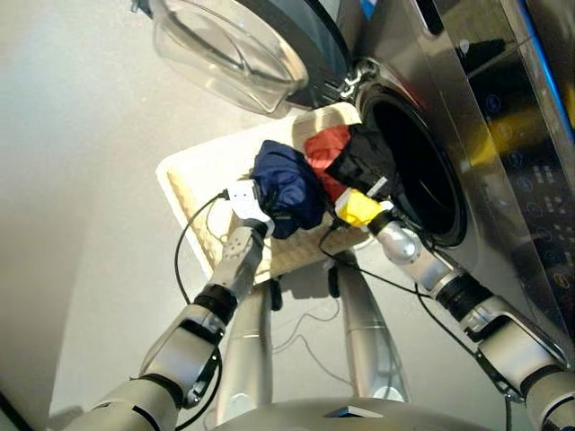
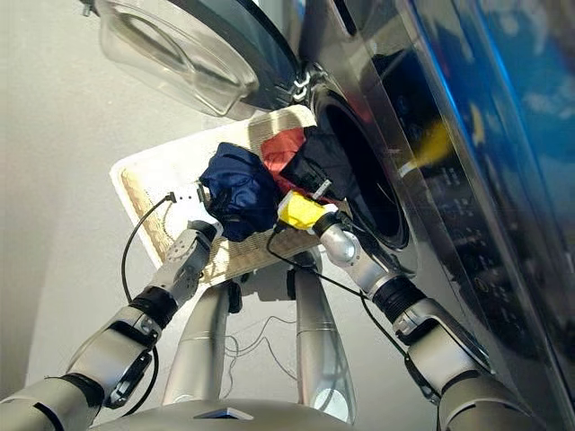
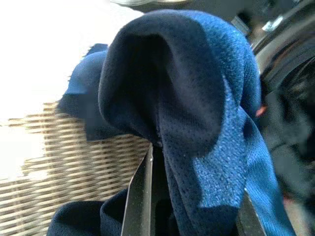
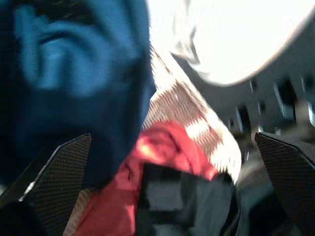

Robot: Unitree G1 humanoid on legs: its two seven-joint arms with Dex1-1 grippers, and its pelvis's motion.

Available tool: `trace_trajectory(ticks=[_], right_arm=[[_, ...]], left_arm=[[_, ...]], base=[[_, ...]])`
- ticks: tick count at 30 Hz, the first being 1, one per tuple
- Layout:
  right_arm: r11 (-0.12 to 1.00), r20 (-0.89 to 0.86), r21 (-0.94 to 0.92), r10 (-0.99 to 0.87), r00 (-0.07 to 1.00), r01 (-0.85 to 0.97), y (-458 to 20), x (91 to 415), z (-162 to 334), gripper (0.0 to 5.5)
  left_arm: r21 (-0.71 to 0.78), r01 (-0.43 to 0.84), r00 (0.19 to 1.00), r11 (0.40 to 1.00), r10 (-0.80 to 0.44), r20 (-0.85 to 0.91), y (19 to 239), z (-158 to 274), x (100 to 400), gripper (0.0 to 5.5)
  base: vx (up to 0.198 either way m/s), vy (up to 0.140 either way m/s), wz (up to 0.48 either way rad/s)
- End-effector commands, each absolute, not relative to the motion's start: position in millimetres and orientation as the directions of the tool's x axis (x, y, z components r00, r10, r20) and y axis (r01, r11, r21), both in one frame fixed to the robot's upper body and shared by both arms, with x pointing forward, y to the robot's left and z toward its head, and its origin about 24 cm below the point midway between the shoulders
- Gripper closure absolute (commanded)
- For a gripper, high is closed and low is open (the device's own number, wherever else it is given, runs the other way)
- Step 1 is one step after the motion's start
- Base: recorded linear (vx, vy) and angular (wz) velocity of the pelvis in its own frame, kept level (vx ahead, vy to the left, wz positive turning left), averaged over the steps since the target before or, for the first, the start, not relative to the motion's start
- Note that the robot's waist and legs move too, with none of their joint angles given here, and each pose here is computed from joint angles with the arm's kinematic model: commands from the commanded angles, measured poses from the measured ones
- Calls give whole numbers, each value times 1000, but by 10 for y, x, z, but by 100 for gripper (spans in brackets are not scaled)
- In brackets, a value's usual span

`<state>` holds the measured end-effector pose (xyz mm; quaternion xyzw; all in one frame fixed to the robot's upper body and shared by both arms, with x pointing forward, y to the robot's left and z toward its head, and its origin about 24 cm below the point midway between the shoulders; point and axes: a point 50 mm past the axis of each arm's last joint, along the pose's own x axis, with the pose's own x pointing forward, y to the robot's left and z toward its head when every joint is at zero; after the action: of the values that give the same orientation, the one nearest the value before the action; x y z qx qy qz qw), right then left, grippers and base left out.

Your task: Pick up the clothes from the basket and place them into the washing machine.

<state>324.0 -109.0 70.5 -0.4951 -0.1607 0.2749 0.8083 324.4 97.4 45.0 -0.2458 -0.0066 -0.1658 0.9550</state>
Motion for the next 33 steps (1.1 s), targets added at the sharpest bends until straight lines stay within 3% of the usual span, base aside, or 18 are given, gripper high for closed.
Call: trace_trajectory(ticks=[1, 8, 12, 21, 22, 23, 25, 27, 28, 33], right_arm=[[247, -18, -935, 686, 727, -256, -937, 3229, 793, 0], [107, -64, -972, 736, 674, -209, -692, 3257, 778, 0], [80, -29, -990, 696, 717, -117, -671, 3370, 813, 0], [172, 118, -985, 637, 762, 9, -590, 3549, 1089, 0], [189, 139, -982, 632, 763, 23, -562, 3565, 1129, 336], [199, 146, -980, 630, 763, 23, -543, 3567, 1137, 550], [243, 173, -970, 634, 754, 18, -484, 3557, 1184, 550], [302, 202, -953, 631, 749, 3, -457, 3533, 1208, 550], [321, 206, -947, 622, 756, -6, -463, 3532, 1189, 550], [488, 246, -870, 542, 804, -63, -560, 3499, 1098, 550]], left_arm=[[-508, 421, 907, 751, -340, 249, 882, 708, 3220, 550], [-551, 528, 848, 646, -435, 302, 642, 810, 3112, 550], [-619, 560, 821, 551, -470, 324, 529, 831, 2998, 550], [-699, 629, 712, 341, -614, 341, 283, 800, 2661, 550], [-692, 635, 704, 342, -625, 337, 275, 797, 2650, 550], [-687, 640, 700, 345, -631, 334, 270, 796, 2646, 550], [-685, 642, 696, 345, -638, 330, 252, 795, 2642, 550], [-678, 642, 700, 358, -634, 328, 255, 797, 2658, 371], [-676, 642, 702, 362, -633, 327, 251, 798, 2666, 0], [-680, 623, 730, 386, -600, 328, 290, 798, 2698, 0]], base=[[0, 0, 0], [-28, -7, 48], [-16, 1, 175], [0, 0, 0], [0, 0, 0], [0, 0, 0], [0, 0, 0], [0, 0, 0], [0, 0, 0], [0, 0, 0]])
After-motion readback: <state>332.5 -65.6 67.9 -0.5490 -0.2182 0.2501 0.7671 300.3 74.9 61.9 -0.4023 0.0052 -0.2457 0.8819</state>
